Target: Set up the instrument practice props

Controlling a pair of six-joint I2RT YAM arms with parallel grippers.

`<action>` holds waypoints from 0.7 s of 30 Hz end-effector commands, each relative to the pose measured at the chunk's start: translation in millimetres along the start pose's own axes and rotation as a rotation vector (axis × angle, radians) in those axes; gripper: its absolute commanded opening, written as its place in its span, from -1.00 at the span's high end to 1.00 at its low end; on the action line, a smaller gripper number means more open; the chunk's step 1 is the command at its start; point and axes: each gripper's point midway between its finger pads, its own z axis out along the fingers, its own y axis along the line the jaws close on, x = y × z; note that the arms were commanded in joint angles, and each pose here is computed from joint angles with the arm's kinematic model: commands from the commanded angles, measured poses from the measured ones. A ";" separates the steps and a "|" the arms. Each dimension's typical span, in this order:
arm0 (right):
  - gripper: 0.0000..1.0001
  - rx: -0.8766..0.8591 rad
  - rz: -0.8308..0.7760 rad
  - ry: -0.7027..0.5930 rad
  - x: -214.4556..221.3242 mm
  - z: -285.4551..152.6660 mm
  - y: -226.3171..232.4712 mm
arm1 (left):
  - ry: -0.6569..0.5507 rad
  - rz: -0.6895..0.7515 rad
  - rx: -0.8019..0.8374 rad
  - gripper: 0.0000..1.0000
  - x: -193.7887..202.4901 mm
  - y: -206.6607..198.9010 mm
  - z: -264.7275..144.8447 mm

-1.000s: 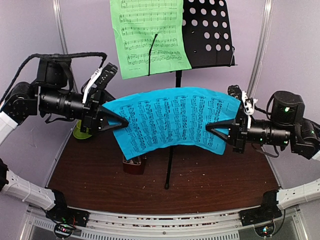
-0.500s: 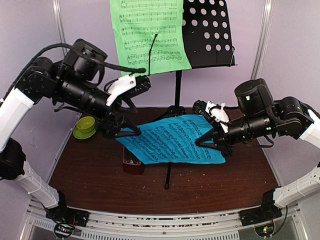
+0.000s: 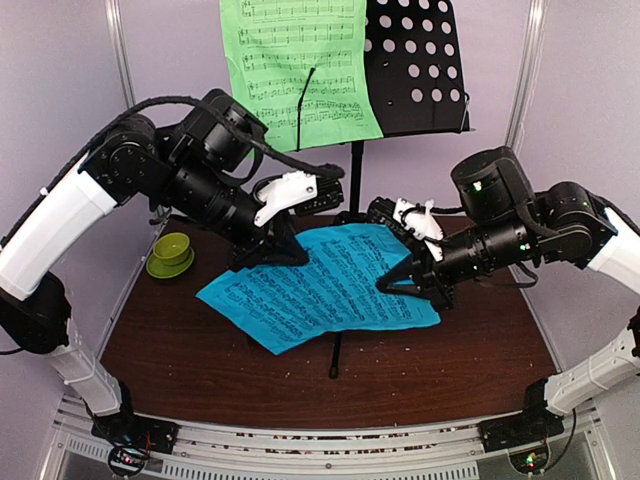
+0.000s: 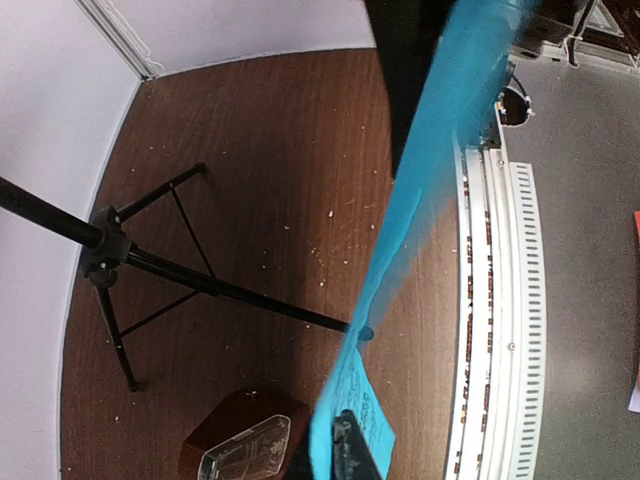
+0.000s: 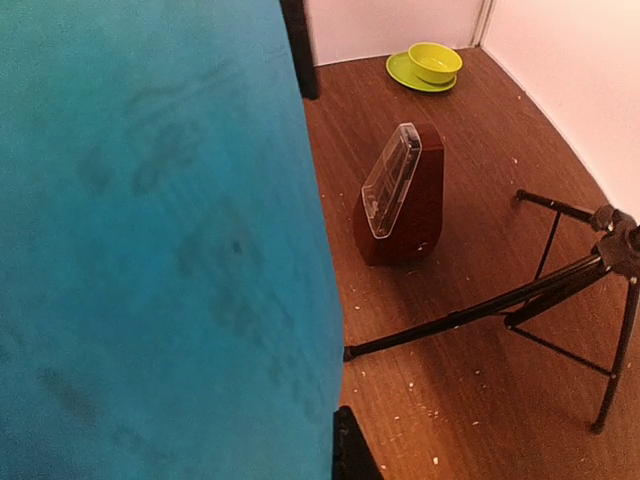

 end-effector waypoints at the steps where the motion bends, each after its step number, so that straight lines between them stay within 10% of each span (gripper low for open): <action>1: 0.41 -0.025 0.021 -0.084 -10.8 -7.9 4.3 | -0.063 0.007 -0.009 1.00 -10.8 -1.0 -12.6; 3: -0.09 -0.020 0.068 -0.180 -9.0 -8.2 0.7 | -0.099 -0.027 -0.027 1.00 -9.8 1.6 -18.0; 7: -0.48 0.048 0.174 -0.314 16.8 -6.7 -18.6 | -0.206 -0.131 -0.069 1.00 -9.9 12.6 -42.1; 14: -0.49 0.232 0.252 -0.147 95.8 46.9 -58.0 | -0.398 -0.242 -0.147 1.00 -24.3 23.7 -87.3; 21: -0.66 0.056 0.333 -0.173 95.8 104.0 -48.5 | -0.591 -0.311 -0.203 1.00 -46.3 46.6 -135.0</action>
